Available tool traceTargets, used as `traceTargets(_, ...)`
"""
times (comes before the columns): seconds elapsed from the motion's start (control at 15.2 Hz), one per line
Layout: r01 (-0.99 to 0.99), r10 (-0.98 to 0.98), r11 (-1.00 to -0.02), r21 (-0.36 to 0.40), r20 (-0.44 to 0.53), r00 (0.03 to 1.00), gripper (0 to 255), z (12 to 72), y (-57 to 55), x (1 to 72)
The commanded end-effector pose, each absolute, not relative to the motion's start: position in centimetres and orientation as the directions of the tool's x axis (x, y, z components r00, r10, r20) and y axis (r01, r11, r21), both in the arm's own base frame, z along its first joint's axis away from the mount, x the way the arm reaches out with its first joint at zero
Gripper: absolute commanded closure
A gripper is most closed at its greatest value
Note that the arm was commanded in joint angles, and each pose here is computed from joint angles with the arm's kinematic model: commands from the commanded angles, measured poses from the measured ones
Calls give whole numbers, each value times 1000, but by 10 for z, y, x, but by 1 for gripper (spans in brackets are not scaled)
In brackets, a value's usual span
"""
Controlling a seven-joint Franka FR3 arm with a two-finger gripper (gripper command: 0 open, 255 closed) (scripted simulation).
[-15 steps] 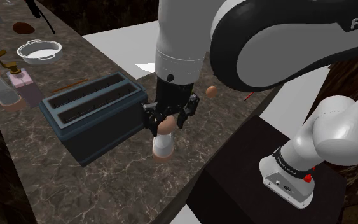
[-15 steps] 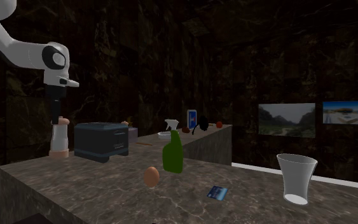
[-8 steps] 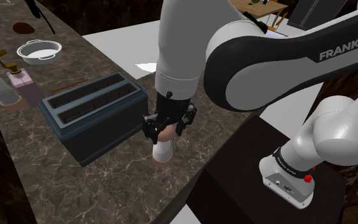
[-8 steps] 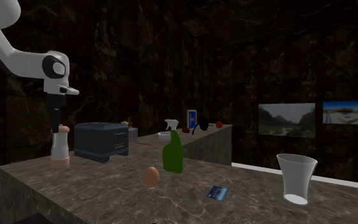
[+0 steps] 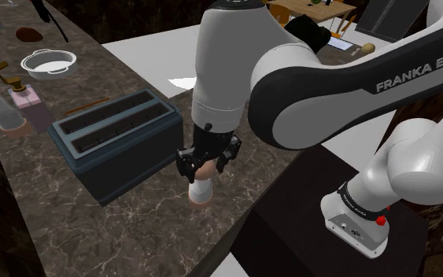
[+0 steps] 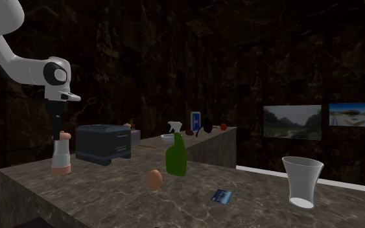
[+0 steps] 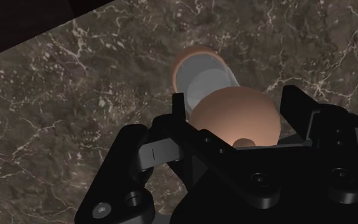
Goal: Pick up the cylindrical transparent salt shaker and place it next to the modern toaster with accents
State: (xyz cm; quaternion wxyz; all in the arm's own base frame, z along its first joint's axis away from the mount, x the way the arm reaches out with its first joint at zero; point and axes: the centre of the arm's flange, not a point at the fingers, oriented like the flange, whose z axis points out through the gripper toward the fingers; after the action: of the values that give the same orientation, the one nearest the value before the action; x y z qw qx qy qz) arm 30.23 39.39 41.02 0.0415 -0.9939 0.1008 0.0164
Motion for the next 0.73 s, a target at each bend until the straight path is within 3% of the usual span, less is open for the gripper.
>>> traceTargets(0.0, -202, -199, -976, -80, -41, 979, 255, 410, 394, 302)
traceTargets(0.13, -202, -199, -976, -80, -41, 979, 255, 410, 394, 302)
traceTargets(0.2, -202, -199, -976, -80, -41, 979, 0, 410, 394, 302)
traceTargets(0.53, -202, -199, -976, -80, -41, 979, 0, 410, 394, 302)
traceTargets(0.66, -202, -199, -976, -80, -41, 979, 0, 436, 392, 303)
